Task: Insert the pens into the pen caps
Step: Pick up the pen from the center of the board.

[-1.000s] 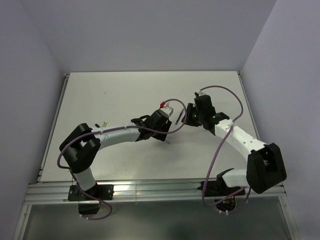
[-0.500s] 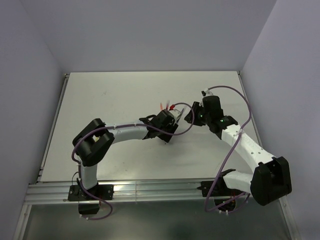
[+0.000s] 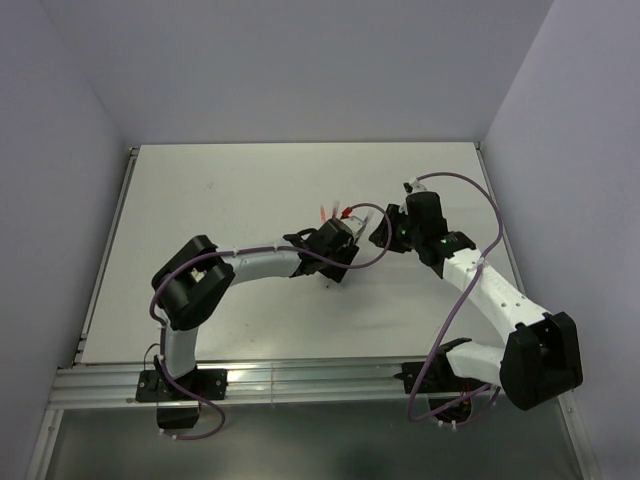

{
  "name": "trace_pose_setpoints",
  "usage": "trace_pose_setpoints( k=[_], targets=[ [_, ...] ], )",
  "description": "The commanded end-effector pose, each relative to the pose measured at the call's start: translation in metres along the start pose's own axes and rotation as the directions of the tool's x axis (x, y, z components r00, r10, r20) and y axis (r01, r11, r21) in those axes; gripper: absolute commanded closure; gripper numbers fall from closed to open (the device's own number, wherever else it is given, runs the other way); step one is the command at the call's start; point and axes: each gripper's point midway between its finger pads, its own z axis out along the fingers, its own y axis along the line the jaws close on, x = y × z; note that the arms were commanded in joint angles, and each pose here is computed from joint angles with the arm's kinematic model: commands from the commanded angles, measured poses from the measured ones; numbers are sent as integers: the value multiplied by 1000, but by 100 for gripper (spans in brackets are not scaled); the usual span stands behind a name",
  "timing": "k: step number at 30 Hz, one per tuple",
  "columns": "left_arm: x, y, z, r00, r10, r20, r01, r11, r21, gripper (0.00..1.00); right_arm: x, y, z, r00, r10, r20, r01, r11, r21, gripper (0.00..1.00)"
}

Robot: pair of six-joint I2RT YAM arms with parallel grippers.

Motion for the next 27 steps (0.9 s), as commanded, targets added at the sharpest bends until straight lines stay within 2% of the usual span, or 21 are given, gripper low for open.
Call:
trace_pose_setpoints(
  k=[1,6,12,19,27],
  targets=[
    [-18,1,3,999,-41,35,43,998,-49,46,-12,4,0,999,1,37,0,1000,-15,64],
    [-7,13,10,998,-68,-6,67,990,-127,49,-11,3,-1,999,-2,37,3,1000,-12,64],
    [5,17,11,995,-88,-36,82,985,-153,53,-10,1,-2,999,0,41,0,1000,-11,64],
    [14,3,6,996,-82,-43,79,995,-58,57,-7,-2,-3,999,0,48,0,1000,-3,64],
    [9,-15,13,998,-37,-53,39,999,35,54,-3,-9,-6,999,7,53,-8,1000,12,65]
  ],
)
